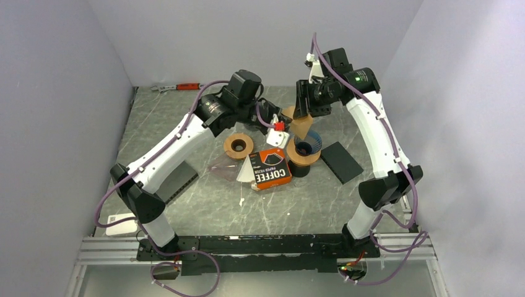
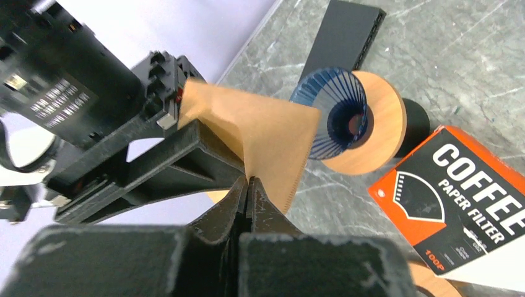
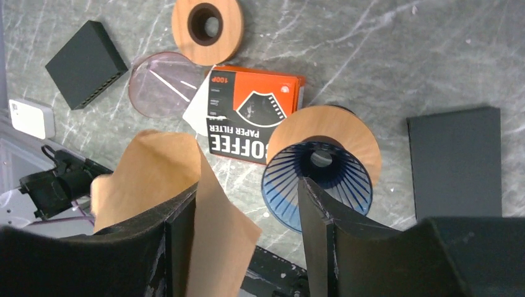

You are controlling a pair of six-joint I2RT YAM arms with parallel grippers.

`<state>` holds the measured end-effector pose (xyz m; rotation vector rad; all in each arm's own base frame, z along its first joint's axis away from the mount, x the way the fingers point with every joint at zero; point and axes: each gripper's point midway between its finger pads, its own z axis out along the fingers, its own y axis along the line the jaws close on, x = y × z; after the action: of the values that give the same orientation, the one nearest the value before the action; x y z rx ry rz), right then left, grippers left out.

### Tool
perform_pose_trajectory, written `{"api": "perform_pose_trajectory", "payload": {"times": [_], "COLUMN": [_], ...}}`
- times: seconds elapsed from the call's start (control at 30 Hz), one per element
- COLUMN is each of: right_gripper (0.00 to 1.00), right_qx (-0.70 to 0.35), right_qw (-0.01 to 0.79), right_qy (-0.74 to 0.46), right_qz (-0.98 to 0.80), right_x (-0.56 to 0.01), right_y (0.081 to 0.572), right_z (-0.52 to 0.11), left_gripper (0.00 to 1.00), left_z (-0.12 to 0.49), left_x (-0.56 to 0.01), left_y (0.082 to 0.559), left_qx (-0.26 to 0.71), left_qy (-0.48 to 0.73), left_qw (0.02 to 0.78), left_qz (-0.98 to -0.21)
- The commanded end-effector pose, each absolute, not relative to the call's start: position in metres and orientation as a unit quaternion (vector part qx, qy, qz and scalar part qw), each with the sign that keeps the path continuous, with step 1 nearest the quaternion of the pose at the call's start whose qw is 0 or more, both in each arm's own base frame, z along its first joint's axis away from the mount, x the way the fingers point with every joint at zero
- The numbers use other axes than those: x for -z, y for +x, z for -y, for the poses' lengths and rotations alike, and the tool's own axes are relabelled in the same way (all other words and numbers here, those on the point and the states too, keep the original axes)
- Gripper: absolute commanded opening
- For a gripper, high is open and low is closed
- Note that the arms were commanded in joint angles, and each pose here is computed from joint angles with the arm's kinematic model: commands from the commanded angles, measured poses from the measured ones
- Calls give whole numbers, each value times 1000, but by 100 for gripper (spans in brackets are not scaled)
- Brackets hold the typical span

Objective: Place the coffee filter in the dripper

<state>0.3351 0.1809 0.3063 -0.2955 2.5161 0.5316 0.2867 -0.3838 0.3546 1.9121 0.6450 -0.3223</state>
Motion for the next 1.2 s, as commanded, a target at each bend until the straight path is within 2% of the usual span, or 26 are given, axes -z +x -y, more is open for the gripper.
{"api": "perform_pose_trajectory", "payload": {"times": [0.0, 0.43, 0.7, 1.0, 1.17], "right_gripper": [55, 58, 60, 61, 61], "right_qx": [-227, -236, -239, -240, -228], "right_qw": [307, 310, 309, 300, 285], "right_qy": [-77, -27, -21, -15, -12], "right_qz": [-921, -921, -920, -923, -931], "right_x": [-325, -302, -286, -276, -262], "right_y": [337, 331, 330, 329, 325], "right_z": [-170, -133, -128, -128, -124], "left_gripper": [0, 0, 0, 0, 0], "left_z": [404, 434, 441, 437, 436], "left_x": [-375, -333, -295, -292, -281], "left_y": [272, 269, 281, 299, 292], "left_qx": [148, 145, 81, 18, 29], "left_qy": [785, 807, 837, 840, 851], "left_qw": [554, 528, 494, 489, 475], "left_qz": [-233, -221, -224, -233, -223]}}
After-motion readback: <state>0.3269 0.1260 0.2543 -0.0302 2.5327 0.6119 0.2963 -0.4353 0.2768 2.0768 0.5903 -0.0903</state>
